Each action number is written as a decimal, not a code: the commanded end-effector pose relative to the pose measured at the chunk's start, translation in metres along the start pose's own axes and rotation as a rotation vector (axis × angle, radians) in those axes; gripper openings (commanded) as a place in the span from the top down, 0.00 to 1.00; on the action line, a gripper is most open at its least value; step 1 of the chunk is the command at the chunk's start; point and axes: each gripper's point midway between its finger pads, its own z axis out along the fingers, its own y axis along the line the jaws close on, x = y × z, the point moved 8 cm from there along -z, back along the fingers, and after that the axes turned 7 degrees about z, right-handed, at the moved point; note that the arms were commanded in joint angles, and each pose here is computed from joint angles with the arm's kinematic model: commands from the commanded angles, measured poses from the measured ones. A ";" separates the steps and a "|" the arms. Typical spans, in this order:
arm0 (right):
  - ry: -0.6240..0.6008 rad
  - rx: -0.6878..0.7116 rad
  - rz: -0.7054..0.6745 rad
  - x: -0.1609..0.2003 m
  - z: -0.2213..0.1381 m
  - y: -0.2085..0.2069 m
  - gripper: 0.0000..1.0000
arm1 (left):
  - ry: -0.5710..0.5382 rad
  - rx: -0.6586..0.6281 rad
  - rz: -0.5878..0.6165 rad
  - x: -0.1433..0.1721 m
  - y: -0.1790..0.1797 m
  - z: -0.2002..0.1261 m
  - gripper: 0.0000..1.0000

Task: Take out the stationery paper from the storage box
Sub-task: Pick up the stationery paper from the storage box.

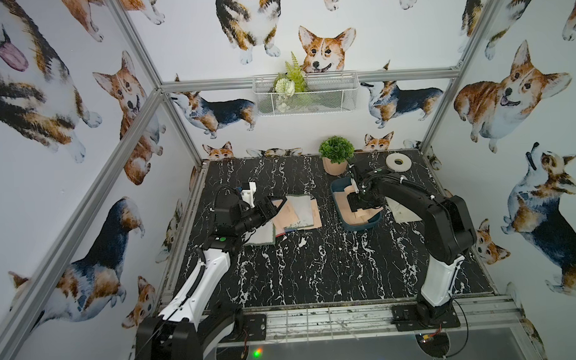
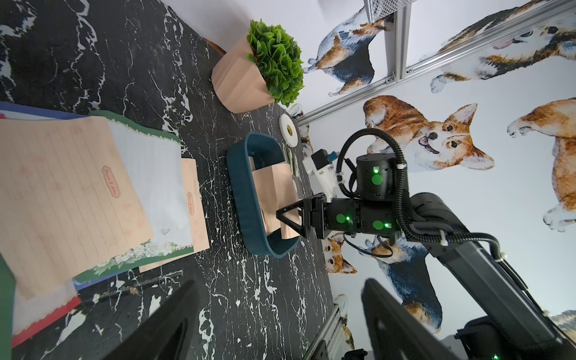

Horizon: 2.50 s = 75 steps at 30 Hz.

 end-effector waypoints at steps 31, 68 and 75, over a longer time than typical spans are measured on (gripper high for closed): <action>-0.280 -0.319 -0.095 0.067 -0.167 0.079 0.33 | 0.080 0.155 0.195 0.032 -0.064 0.083 0.18; -0.253 -0.344 -0.139 0.083 -0.157 0.104 0.33 | 0.091 0.234 0.238 0.032 -0.099 0.093 0.82; -0.263 -0.336 -0.138 0.084 -0.159 0.100 0.32 | 0.098 0.198 0.270 0.031 -0.100 0.086 1.00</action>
